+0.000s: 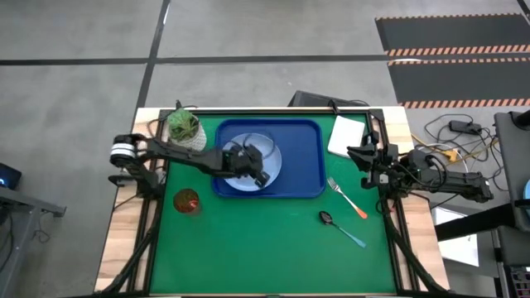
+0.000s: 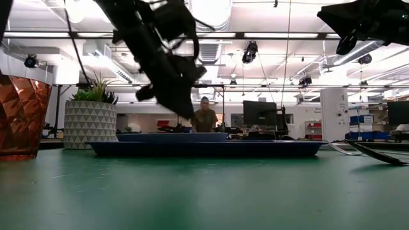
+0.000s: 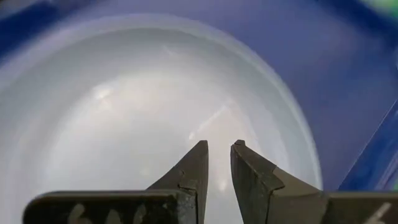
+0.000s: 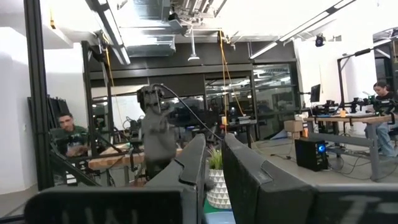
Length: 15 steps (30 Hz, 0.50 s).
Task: Pick and place plate/cup/fork/spoon on tray
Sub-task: Put the blue plate on the left of the blue tray
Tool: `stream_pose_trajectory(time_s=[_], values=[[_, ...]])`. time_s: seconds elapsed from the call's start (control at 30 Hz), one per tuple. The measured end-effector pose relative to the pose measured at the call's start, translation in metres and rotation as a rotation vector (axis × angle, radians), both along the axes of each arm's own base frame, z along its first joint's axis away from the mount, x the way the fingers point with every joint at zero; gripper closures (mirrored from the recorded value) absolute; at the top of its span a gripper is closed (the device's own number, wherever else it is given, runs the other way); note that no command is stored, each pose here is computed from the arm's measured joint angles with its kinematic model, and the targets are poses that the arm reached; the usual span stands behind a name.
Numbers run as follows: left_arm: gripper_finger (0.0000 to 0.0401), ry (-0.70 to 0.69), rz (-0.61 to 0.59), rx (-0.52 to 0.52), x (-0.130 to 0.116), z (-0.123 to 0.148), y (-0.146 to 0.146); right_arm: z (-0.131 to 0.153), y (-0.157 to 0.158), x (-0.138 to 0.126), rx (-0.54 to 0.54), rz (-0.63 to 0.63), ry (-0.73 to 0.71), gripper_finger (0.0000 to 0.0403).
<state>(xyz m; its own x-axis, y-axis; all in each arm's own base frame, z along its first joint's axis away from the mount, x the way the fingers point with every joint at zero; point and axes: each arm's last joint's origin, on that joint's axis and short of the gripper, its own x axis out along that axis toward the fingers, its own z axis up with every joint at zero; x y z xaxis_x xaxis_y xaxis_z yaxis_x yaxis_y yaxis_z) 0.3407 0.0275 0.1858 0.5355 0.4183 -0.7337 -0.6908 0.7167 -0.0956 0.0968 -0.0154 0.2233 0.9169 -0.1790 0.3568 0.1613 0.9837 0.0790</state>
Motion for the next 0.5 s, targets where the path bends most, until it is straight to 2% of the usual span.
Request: stream_pose_trajectory(time_s=[0.23, 0.37, 0.5], values=[[0.0351, 0.117, 0.007, -0.006, 0.011, -0.040, 0.002, -0.001, 0.000, 0.000, 0.003, 0.001, 0.007, 0.0360], [0.0351, 0.129, 0.017, 0.002, 0.011, -0.043, 0.009, -0.001, 0.000, 0.000, 0.002, 0.001, 0.008, 0.0360], [0.0351, 0.174, 0.033, 0.064, 0.007, -0.044, 0.017, -0.001, 0.000, 0.000, 0.003, 0.001, 0.009, 0.0360]])
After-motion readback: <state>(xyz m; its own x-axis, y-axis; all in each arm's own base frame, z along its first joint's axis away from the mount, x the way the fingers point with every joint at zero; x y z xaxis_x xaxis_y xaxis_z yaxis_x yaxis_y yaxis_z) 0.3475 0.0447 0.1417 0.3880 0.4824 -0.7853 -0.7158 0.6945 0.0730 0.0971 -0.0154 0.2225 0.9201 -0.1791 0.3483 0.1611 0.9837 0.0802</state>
